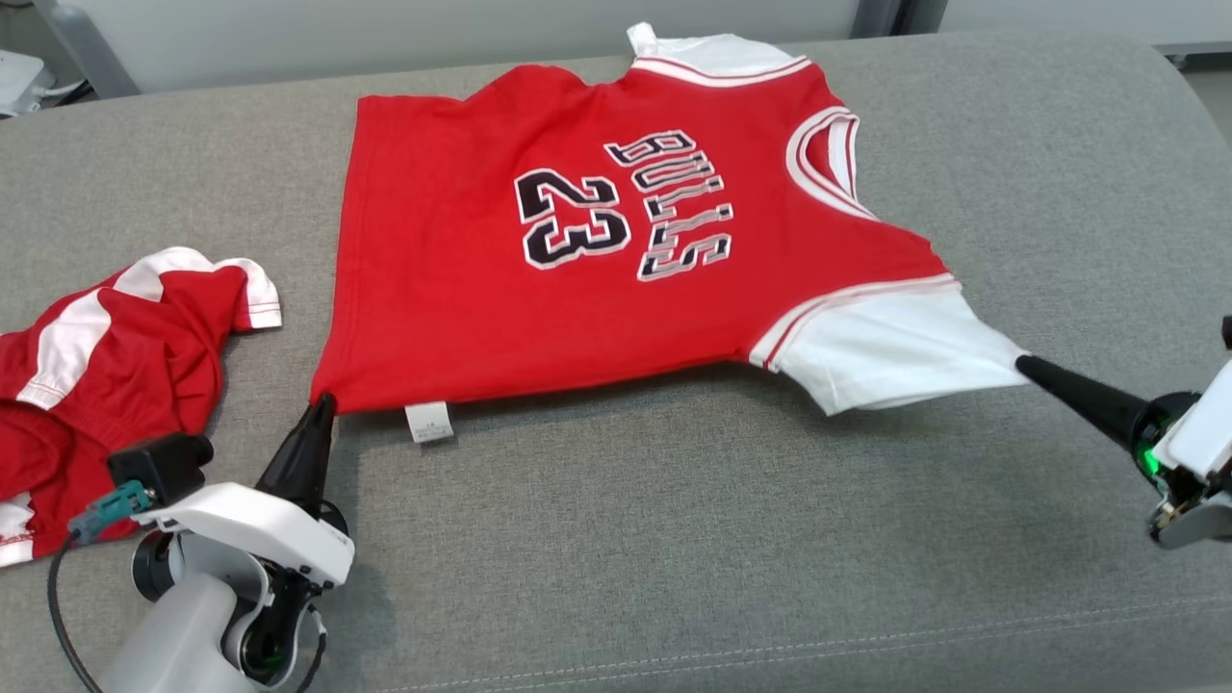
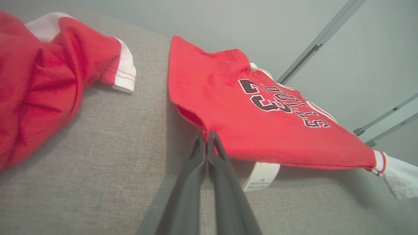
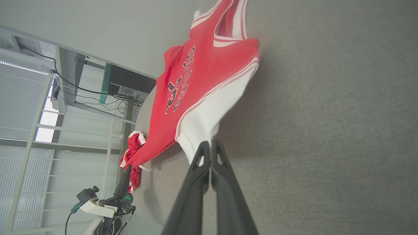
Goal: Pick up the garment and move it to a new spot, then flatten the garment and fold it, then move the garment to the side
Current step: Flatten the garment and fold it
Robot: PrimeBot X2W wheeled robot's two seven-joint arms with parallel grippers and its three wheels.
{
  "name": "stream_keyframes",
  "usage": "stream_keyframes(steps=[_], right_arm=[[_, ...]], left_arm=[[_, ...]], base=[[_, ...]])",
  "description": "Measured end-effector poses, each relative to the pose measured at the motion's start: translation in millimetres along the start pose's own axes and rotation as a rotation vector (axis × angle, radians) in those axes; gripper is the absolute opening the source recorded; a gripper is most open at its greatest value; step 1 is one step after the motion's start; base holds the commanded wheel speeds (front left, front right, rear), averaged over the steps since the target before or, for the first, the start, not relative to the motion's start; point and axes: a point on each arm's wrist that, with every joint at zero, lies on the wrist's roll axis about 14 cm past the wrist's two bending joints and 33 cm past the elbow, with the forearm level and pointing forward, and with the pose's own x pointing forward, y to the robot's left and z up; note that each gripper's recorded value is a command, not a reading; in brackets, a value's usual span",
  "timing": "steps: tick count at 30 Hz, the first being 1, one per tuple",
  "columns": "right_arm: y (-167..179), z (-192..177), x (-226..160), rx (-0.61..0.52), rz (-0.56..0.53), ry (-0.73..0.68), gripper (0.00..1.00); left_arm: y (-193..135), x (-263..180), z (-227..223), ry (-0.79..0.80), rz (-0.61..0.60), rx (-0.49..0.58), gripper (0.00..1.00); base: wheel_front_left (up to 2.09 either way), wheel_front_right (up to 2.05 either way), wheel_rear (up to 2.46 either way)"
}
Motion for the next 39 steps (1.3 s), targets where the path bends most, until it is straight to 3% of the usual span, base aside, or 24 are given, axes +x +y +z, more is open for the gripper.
stream_keyframes(steps=[23,36,37,38,39], right_arm=[[5,-69,-29,0.042,0.029,0.096,0.0],[-5,-96,-33,0.081,0.006,0.153,0.0],[-10,-96,-32,0.077,-0.008,0.149,0.0],[-10,-96,-32,0.077,-0.008,0.149,0.18],[-15,-97,-32,0.074,-0.024,0.148,0.49]], left_arm=[[13,-52,-17,-0.022,0.093,-0.001,0.0],[22,-55,-28,0.008,0.122,0.007,0.0],[21,-55,-31,0.015,0.121,0.004,0.03],[21,-55,-31,0.015,0.121,0.004,0.19],[20,-54,-34,0.021,0.12,0.001,0.61]], base=[[0.0,0.0,0.0],[0.0,0.0,0.0],[0.0,0.0,0.0],[0.0,0.0,0.0],[0.0,0.0,0.0]])
